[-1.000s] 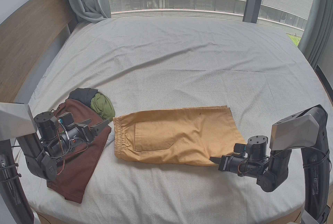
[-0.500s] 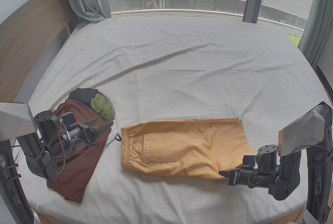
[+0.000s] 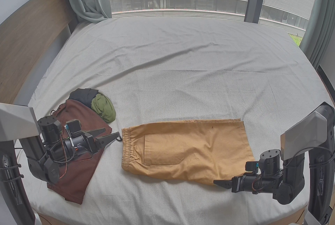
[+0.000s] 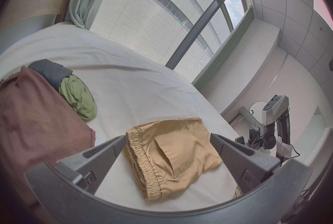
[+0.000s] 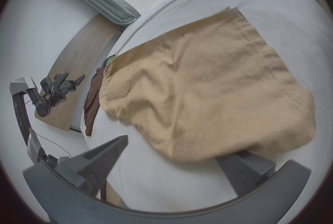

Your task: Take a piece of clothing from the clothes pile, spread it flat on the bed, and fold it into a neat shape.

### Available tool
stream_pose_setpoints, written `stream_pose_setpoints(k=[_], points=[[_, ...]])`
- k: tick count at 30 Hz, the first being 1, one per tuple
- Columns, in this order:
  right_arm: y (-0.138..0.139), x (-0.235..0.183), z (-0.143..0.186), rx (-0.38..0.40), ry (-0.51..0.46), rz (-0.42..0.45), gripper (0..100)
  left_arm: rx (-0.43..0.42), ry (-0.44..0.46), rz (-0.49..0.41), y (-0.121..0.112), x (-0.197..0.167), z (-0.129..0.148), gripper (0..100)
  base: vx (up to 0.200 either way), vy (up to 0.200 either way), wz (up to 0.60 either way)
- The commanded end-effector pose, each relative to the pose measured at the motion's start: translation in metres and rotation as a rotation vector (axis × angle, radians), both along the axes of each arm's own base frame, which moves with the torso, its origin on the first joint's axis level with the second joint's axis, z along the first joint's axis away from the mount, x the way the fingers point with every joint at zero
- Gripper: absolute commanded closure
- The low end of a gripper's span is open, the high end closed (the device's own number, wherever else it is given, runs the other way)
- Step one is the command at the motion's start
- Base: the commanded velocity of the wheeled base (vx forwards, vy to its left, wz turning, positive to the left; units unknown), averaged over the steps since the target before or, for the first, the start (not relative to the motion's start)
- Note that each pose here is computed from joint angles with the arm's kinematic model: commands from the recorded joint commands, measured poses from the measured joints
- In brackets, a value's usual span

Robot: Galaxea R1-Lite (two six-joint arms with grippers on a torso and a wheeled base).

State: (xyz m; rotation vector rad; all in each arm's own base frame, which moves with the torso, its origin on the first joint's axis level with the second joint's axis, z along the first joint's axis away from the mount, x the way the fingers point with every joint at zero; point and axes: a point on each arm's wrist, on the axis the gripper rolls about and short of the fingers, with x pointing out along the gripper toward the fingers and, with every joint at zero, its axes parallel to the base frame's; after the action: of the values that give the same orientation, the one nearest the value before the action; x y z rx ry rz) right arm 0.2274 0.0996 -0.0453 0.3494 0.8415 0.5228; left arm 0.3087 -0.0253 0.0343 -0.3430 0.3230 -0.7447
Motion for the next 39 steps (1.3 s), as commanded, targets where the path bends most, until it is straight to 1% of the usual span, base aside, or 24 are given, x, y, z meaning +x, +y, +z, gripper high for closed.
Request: stream_pose_setpoints(k=[1,4,8,9,11,12,16,18,21,26,27,31,36,39], points=[[0.001,-0.02,0.01,-0.012,0.025,0.048,0,-0.001,0.02,-0.017,-0.002,0.0,-0.006,0,0.0,0.0,0.0],[0.004,-0.03,0.018,0.006,0.028,0.094,0,0.001,0.043,-0.027,-0.005,0.0,-0.013,0,0.0,0.0,0.0],[0.008,-0.036,0.033,0.047,-0.012,0.145,0,0.0,0.058,-0.033,-0.006,-0.002,-0.016,0,0.0,0.0,0.0],[0.01,-0.036,0.041,0.074,-0.036,0.169,0,0.0,0.067,-0.04,-0.009,-0.005,-0.017,0,0.0,0.0,0.0],[0.01,-0.036,0.042,0.076,-0.038,0.171,0,-0.001,0.068,-0.04,-0.009,-0.005,-0.017,0,0.0,0.0,0.0],[0.013,-0.033,0.054,0.121,-0.098,0.202,0,0.0,0.093,-0.055,-0.013,-0.01,-0.02,0,0.0,0.0,0.0],[0.019,-0.02,0.065,0.156,-0.177,0.203,0,0.002,0.114,-0.06,-0.014,-0.012,-0.024,0,0.0,0.0,0.0],[0.021,-0.015,0.067,0.166,-0.201,0.202,0,0.002,0.12,-0.06,-0.014,-0.012,-0.026,0,0.0,0.0,0.0],[0.027,-0.005,0.076,0.195,-0.258,0.215,0,0.003,0.136,-0.056,-0.014,-0.012,-0.031,0,0.0,0.0,0.0],[0.032,0.003,0.082,0.217,-0.298,0.227,0,0.003,0.146,-0.055,-0.013,-0.012,-0.034,0,0.0,0.0,0.0],[0.034,0.008,0.084,0.226,-0.321,0.224,0,0.002,0.15,-0.053,-0.012,-0.012,-0.035,0,0.0,0.0,0.0],[0.034,0.013,0.085,0.226,-0.336,0.221,0,0.002,0.166,-0.05,-0.011,-0.012,-0.039,0,0.0,0.0,0.0],[0.03,0.015,0.085,0.245,-0.332,0.243,0,0.004,0.198,-0.054,-0.013,-0.014,-0.047,0,0.0,0.0,0.0],[0.026,0.019,0.086,0.246,-0.337,0.231,0,-0.018,0.248,-0.047,-0.013,-0.013,-0.056,0,0.0,0.0,0.0]])
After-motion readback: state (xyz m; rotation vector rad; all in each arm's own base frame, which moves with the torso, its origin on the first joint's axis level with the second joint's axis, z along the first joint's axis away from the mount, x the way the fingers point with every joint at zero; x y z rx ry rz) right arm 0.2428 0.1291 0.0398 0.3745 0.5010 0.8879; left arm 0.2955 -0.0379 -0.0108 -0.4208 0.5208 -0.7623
